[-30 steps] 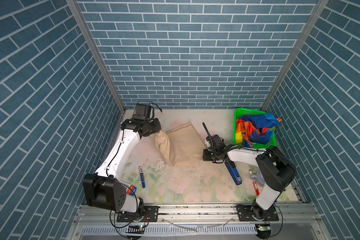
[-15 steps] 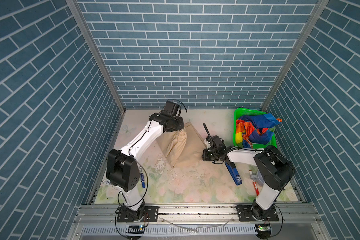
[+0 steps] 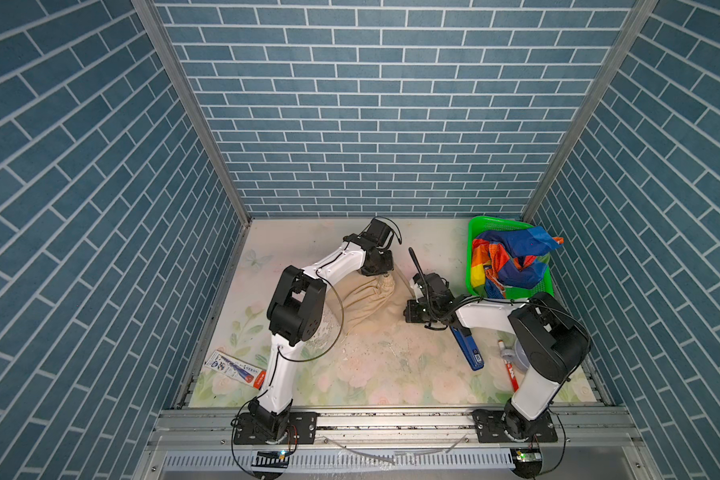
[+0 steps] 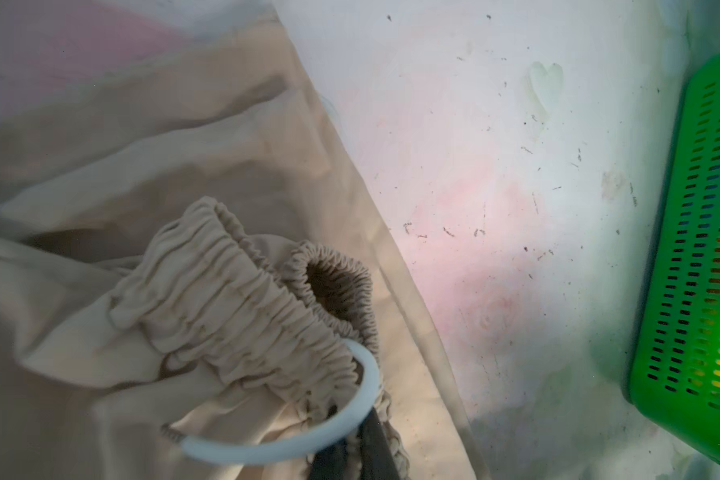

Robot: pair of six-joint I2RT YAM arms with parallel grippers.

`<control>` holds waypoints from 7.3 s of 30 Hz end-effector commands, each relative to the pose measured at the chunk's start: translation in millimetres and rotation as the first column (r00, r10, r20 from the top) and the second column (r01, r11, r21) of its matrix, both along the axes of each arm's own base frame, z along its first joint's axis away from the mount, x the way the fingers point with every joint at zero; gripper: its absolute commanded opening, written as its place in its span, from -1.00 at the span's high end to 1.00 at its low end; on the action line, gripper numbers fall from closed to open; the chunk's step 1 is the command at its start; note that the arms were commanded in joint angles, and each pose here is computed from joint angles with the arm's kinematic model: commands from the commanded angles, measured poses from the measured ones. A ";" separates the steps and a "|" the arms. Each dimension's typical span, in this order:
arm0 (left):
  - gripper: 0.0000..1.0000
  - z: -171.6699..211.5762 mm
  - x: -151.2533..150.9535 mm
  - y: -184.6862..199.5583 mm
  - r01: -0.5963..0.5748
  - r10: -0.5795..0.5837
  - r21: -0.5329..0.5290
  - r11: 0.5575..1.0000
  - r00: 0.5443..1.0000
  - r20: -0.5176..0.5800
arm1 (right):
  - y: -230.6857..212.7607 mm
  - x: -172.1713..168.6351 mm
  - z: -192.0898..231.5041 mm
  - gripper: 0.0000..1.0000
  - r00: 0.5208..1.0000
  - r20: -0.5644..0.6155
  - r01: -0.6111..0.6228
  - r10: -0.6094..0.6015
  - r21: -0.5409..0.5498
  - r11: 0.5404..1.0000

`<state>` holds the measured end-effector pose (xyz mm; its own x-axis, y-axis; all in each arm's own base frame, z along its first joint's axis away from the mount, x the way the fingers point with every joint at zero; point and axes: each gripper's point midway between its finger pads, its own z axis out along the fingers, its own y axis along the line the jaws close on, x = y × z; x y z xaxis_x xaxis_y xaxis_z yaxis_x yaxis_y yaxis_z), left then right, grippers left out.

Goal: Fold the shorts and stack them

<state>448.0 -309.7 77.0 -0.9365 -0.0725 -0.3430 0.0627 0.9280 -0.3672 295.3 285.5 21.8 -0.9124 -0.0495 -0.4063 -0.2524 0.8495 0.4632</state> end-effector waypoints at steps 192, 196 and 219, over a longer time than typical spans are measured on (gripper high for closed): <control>-0.61 -40.5 -113.8 184.9 -0.406 0.395 -0.205 0.891 0.914 -0.094 | -26.6 46.8 117.9 0.23 0.887 0.415 0.017 0.202 -0.466 0.884; -0.62 -29.6 -111.9 189.0 -0.412 0.405 -0.195 0.890 0.911 -0.076 | 35.5 -5.8 120.2 -0.19 0.752 0.430 -0.204 0.500 -0.569 0.796; -0.79 -25.2 -139.1 237.4 -0.549 0.537 -0.278 0.788 0.834 -0.127 | 170.2 -91.0 27.3 -0.37 0.621 0.305 -0.547 0.722 -0.490 0.678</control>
<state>312.4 -71.4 57.3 -0.7174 -0.6640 -0.2109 -0.4303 0.6603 -0.6155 206.9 446.4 48.3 -0.2942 -0.7690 -0.5676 -0.8780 0.4521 -0.1575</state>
